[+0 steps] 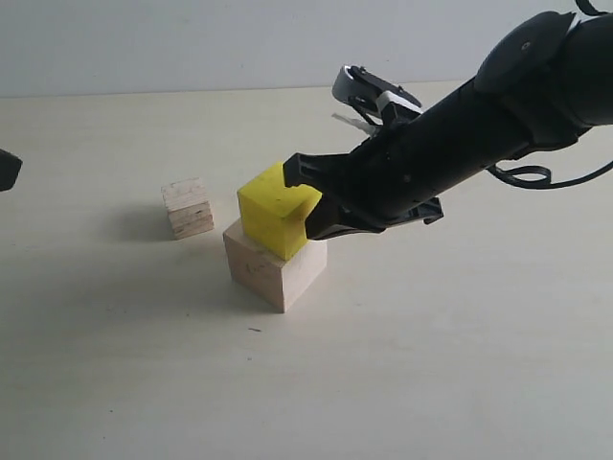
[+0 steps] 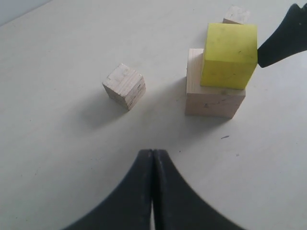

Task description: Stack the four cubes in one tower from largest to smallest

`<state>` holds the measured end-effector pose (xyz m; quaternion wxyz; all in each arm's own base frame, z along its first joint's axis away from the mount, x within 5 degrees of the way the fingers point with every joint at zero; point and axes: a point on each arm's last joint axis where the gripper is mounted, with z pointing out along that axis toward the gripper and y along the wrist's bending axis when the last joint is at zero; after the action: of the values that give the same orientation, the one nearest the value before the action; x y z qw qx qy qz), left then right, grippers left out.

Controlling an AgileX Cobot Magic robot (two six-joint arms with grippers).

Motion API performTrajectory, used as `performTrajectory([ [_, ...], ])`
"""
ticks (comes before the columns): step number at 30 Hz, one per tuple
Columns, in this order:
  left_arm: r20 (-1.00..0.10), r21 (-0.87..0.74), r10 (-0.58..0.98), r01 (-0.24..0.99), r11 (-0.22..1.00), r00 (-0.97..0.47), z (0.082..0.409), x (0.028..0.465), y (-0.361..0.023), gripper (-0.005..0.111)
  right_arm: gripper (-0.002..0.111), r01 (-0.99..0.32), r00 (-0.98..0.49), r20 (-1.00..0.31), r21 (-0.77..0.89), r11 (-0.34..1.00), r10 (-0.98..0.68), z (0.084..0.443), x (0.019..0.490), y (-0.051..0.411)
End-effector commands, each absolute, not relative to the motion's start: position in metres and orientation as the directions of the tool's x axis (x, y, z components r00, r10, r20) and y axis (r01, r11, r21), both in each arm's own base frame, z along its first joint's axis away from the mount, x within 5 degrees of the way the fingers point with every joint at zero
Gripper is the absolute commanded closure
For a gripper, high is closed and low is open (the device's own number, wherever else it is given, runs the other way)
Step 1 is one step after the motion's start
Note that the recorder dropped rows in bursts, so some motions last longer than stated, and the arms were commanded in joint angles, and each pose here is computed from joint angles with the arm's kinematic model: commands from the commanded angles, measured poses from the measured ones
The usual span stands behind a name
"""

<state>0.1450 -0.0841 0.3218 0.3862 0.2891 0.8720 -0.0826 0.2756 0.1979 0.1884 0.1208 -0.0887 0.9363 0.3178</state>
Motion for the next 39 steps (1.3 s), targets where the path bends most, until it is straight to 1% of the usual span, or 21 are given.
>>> performTrajectory([
  [1, -0.733, 0.066, 0.429, 0.573, 0.817, -0.528, 0.3218, 0.1453, -0.0865, 0.107, 0.108, -0.254, -0.955, -0.277, 0.582, 0.772, -0.105, 0.1899, 0.2748, 0.1997],
  [6, -0.733, 0.066, 0.429, 0.573, 0.817, -0.528, 0.3218, 0.1453, -0.0865, 0.107, 0.108, -0.255, -0.957, -0.269, 0.586, 0.770, -0.112, 0.1899, 0.2739, 0.1999],
  [21, -0.733, 0.066, 0.429, 0.573, 0.817, -0.528, 0.3218, 0.1453, -0.0865, 0.107, 0.108, -0.277, -0.945, -0.307, 0.577, 0.769, -0.111, 0.1905, 0.2766, 0.2000],
  [27, -0.733, 0.066, 0.429, 0.573, 0.817, -0.528, 0.3218, 0.1453, -0.0865, 0.107, 0.108, -0.299, -0.938, -0.328, 0.596, 0.746, -0.113, 0.1921, 0.2774, 0.2026],
  [33, -0.733, 0.066, 0.429, 0.573, 0.817, -0.528, 0.3218, 0.1453, -0.0865, 0.107, 0.108, -0.297, -0.938, -0.327, 0.596, 0.746, -0.112, 0.1915, 0.2775, 0.2027],
  [39, -0.733, 0.066, 0.429, 0.573, 0.817, -0.528, 0.3218, 0.1453, -0.0865, 0.107, 0.108, -0.312, -0.933, -0.333, 0.565, 0.764, -0.135, 0.1895, 0.2777, 0.2004],
])
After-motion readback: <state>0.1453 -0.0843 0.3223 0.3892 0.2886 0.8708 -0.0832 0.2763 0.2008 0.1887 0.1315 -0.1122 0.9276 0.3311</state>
